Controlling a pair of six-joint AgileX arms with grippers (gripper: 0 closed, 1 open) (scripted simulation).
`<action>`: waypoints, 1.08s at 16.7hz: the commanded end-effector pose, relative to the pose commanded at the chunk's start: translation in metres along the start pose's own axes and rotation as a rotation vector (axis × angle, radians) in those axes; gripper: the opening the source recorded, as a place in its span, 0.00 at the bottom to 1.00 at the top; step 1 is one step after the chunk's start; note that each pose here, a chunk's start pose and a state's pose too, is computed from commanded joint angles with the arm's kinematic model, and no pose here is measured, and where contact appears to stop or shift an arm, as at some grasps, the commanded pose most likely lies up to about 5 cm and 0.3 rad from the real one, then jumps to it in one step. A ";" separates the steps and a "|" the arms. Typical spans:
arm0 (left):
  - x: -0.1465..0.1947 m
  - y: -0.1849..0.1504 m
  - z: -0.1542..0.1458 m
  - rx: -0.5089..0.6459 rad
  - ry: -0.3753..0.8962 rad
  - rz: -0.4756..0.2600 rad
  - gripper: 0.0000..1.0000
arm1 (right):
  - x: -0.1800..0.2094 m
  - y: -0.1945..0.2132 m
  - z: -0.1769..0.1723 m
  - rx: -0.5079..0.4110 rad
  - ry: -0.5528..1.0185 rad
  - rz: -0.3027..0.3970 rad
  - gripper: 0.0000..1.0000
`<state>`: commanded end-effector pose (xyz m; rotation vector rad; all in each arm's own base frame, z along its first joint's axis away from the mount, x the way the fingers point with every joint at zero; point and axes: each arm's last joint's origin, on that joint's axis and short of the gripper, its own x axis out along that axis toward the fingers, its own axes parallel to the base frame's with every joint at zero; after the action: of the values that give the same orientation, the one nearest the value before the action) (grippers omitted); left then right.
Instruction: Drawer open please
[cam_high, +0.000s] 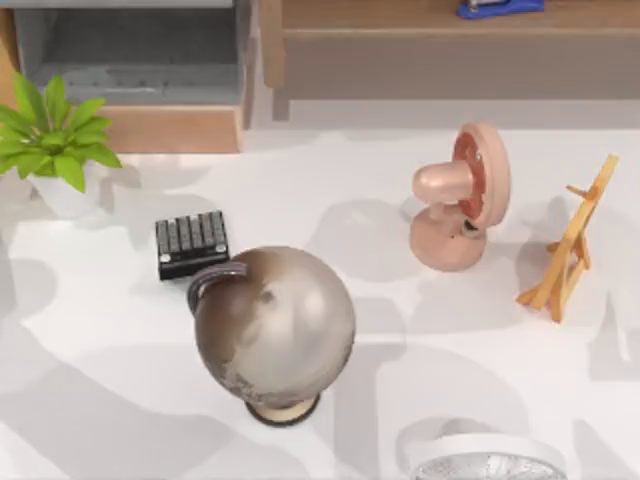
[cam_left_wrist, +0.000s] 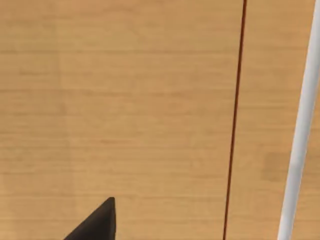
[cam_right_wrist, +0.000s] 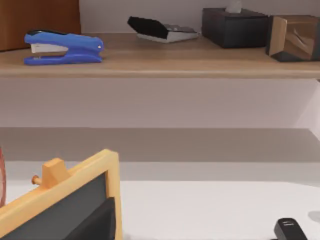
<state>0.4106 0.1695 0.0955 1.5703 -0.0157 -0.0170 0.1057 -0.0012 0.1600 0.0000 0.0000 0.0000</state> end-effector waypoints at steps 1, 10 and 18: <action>0.004 0.000 0.000 0.001 0.001 0.001 1.00 | 0.000 0.000 0.000 0.000 0.000 0.000 1.00; 0.022 0.000 -0.001 0.001 0.001 0.001 0.92 | 0.000 0.000 0.000 0.000 0.000 0.000 1.00; 0.022 0.000 -0.001 0.001 0.001 0.001 0.32 | 0.000 0.000 0.000 0.000 0.000 0.000 1.00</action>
<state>0.4325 0.1705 0.0951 1.5711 -0.0157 -0.0157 0.1057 -0.0012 0.1600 0.0000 0.0000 0.0000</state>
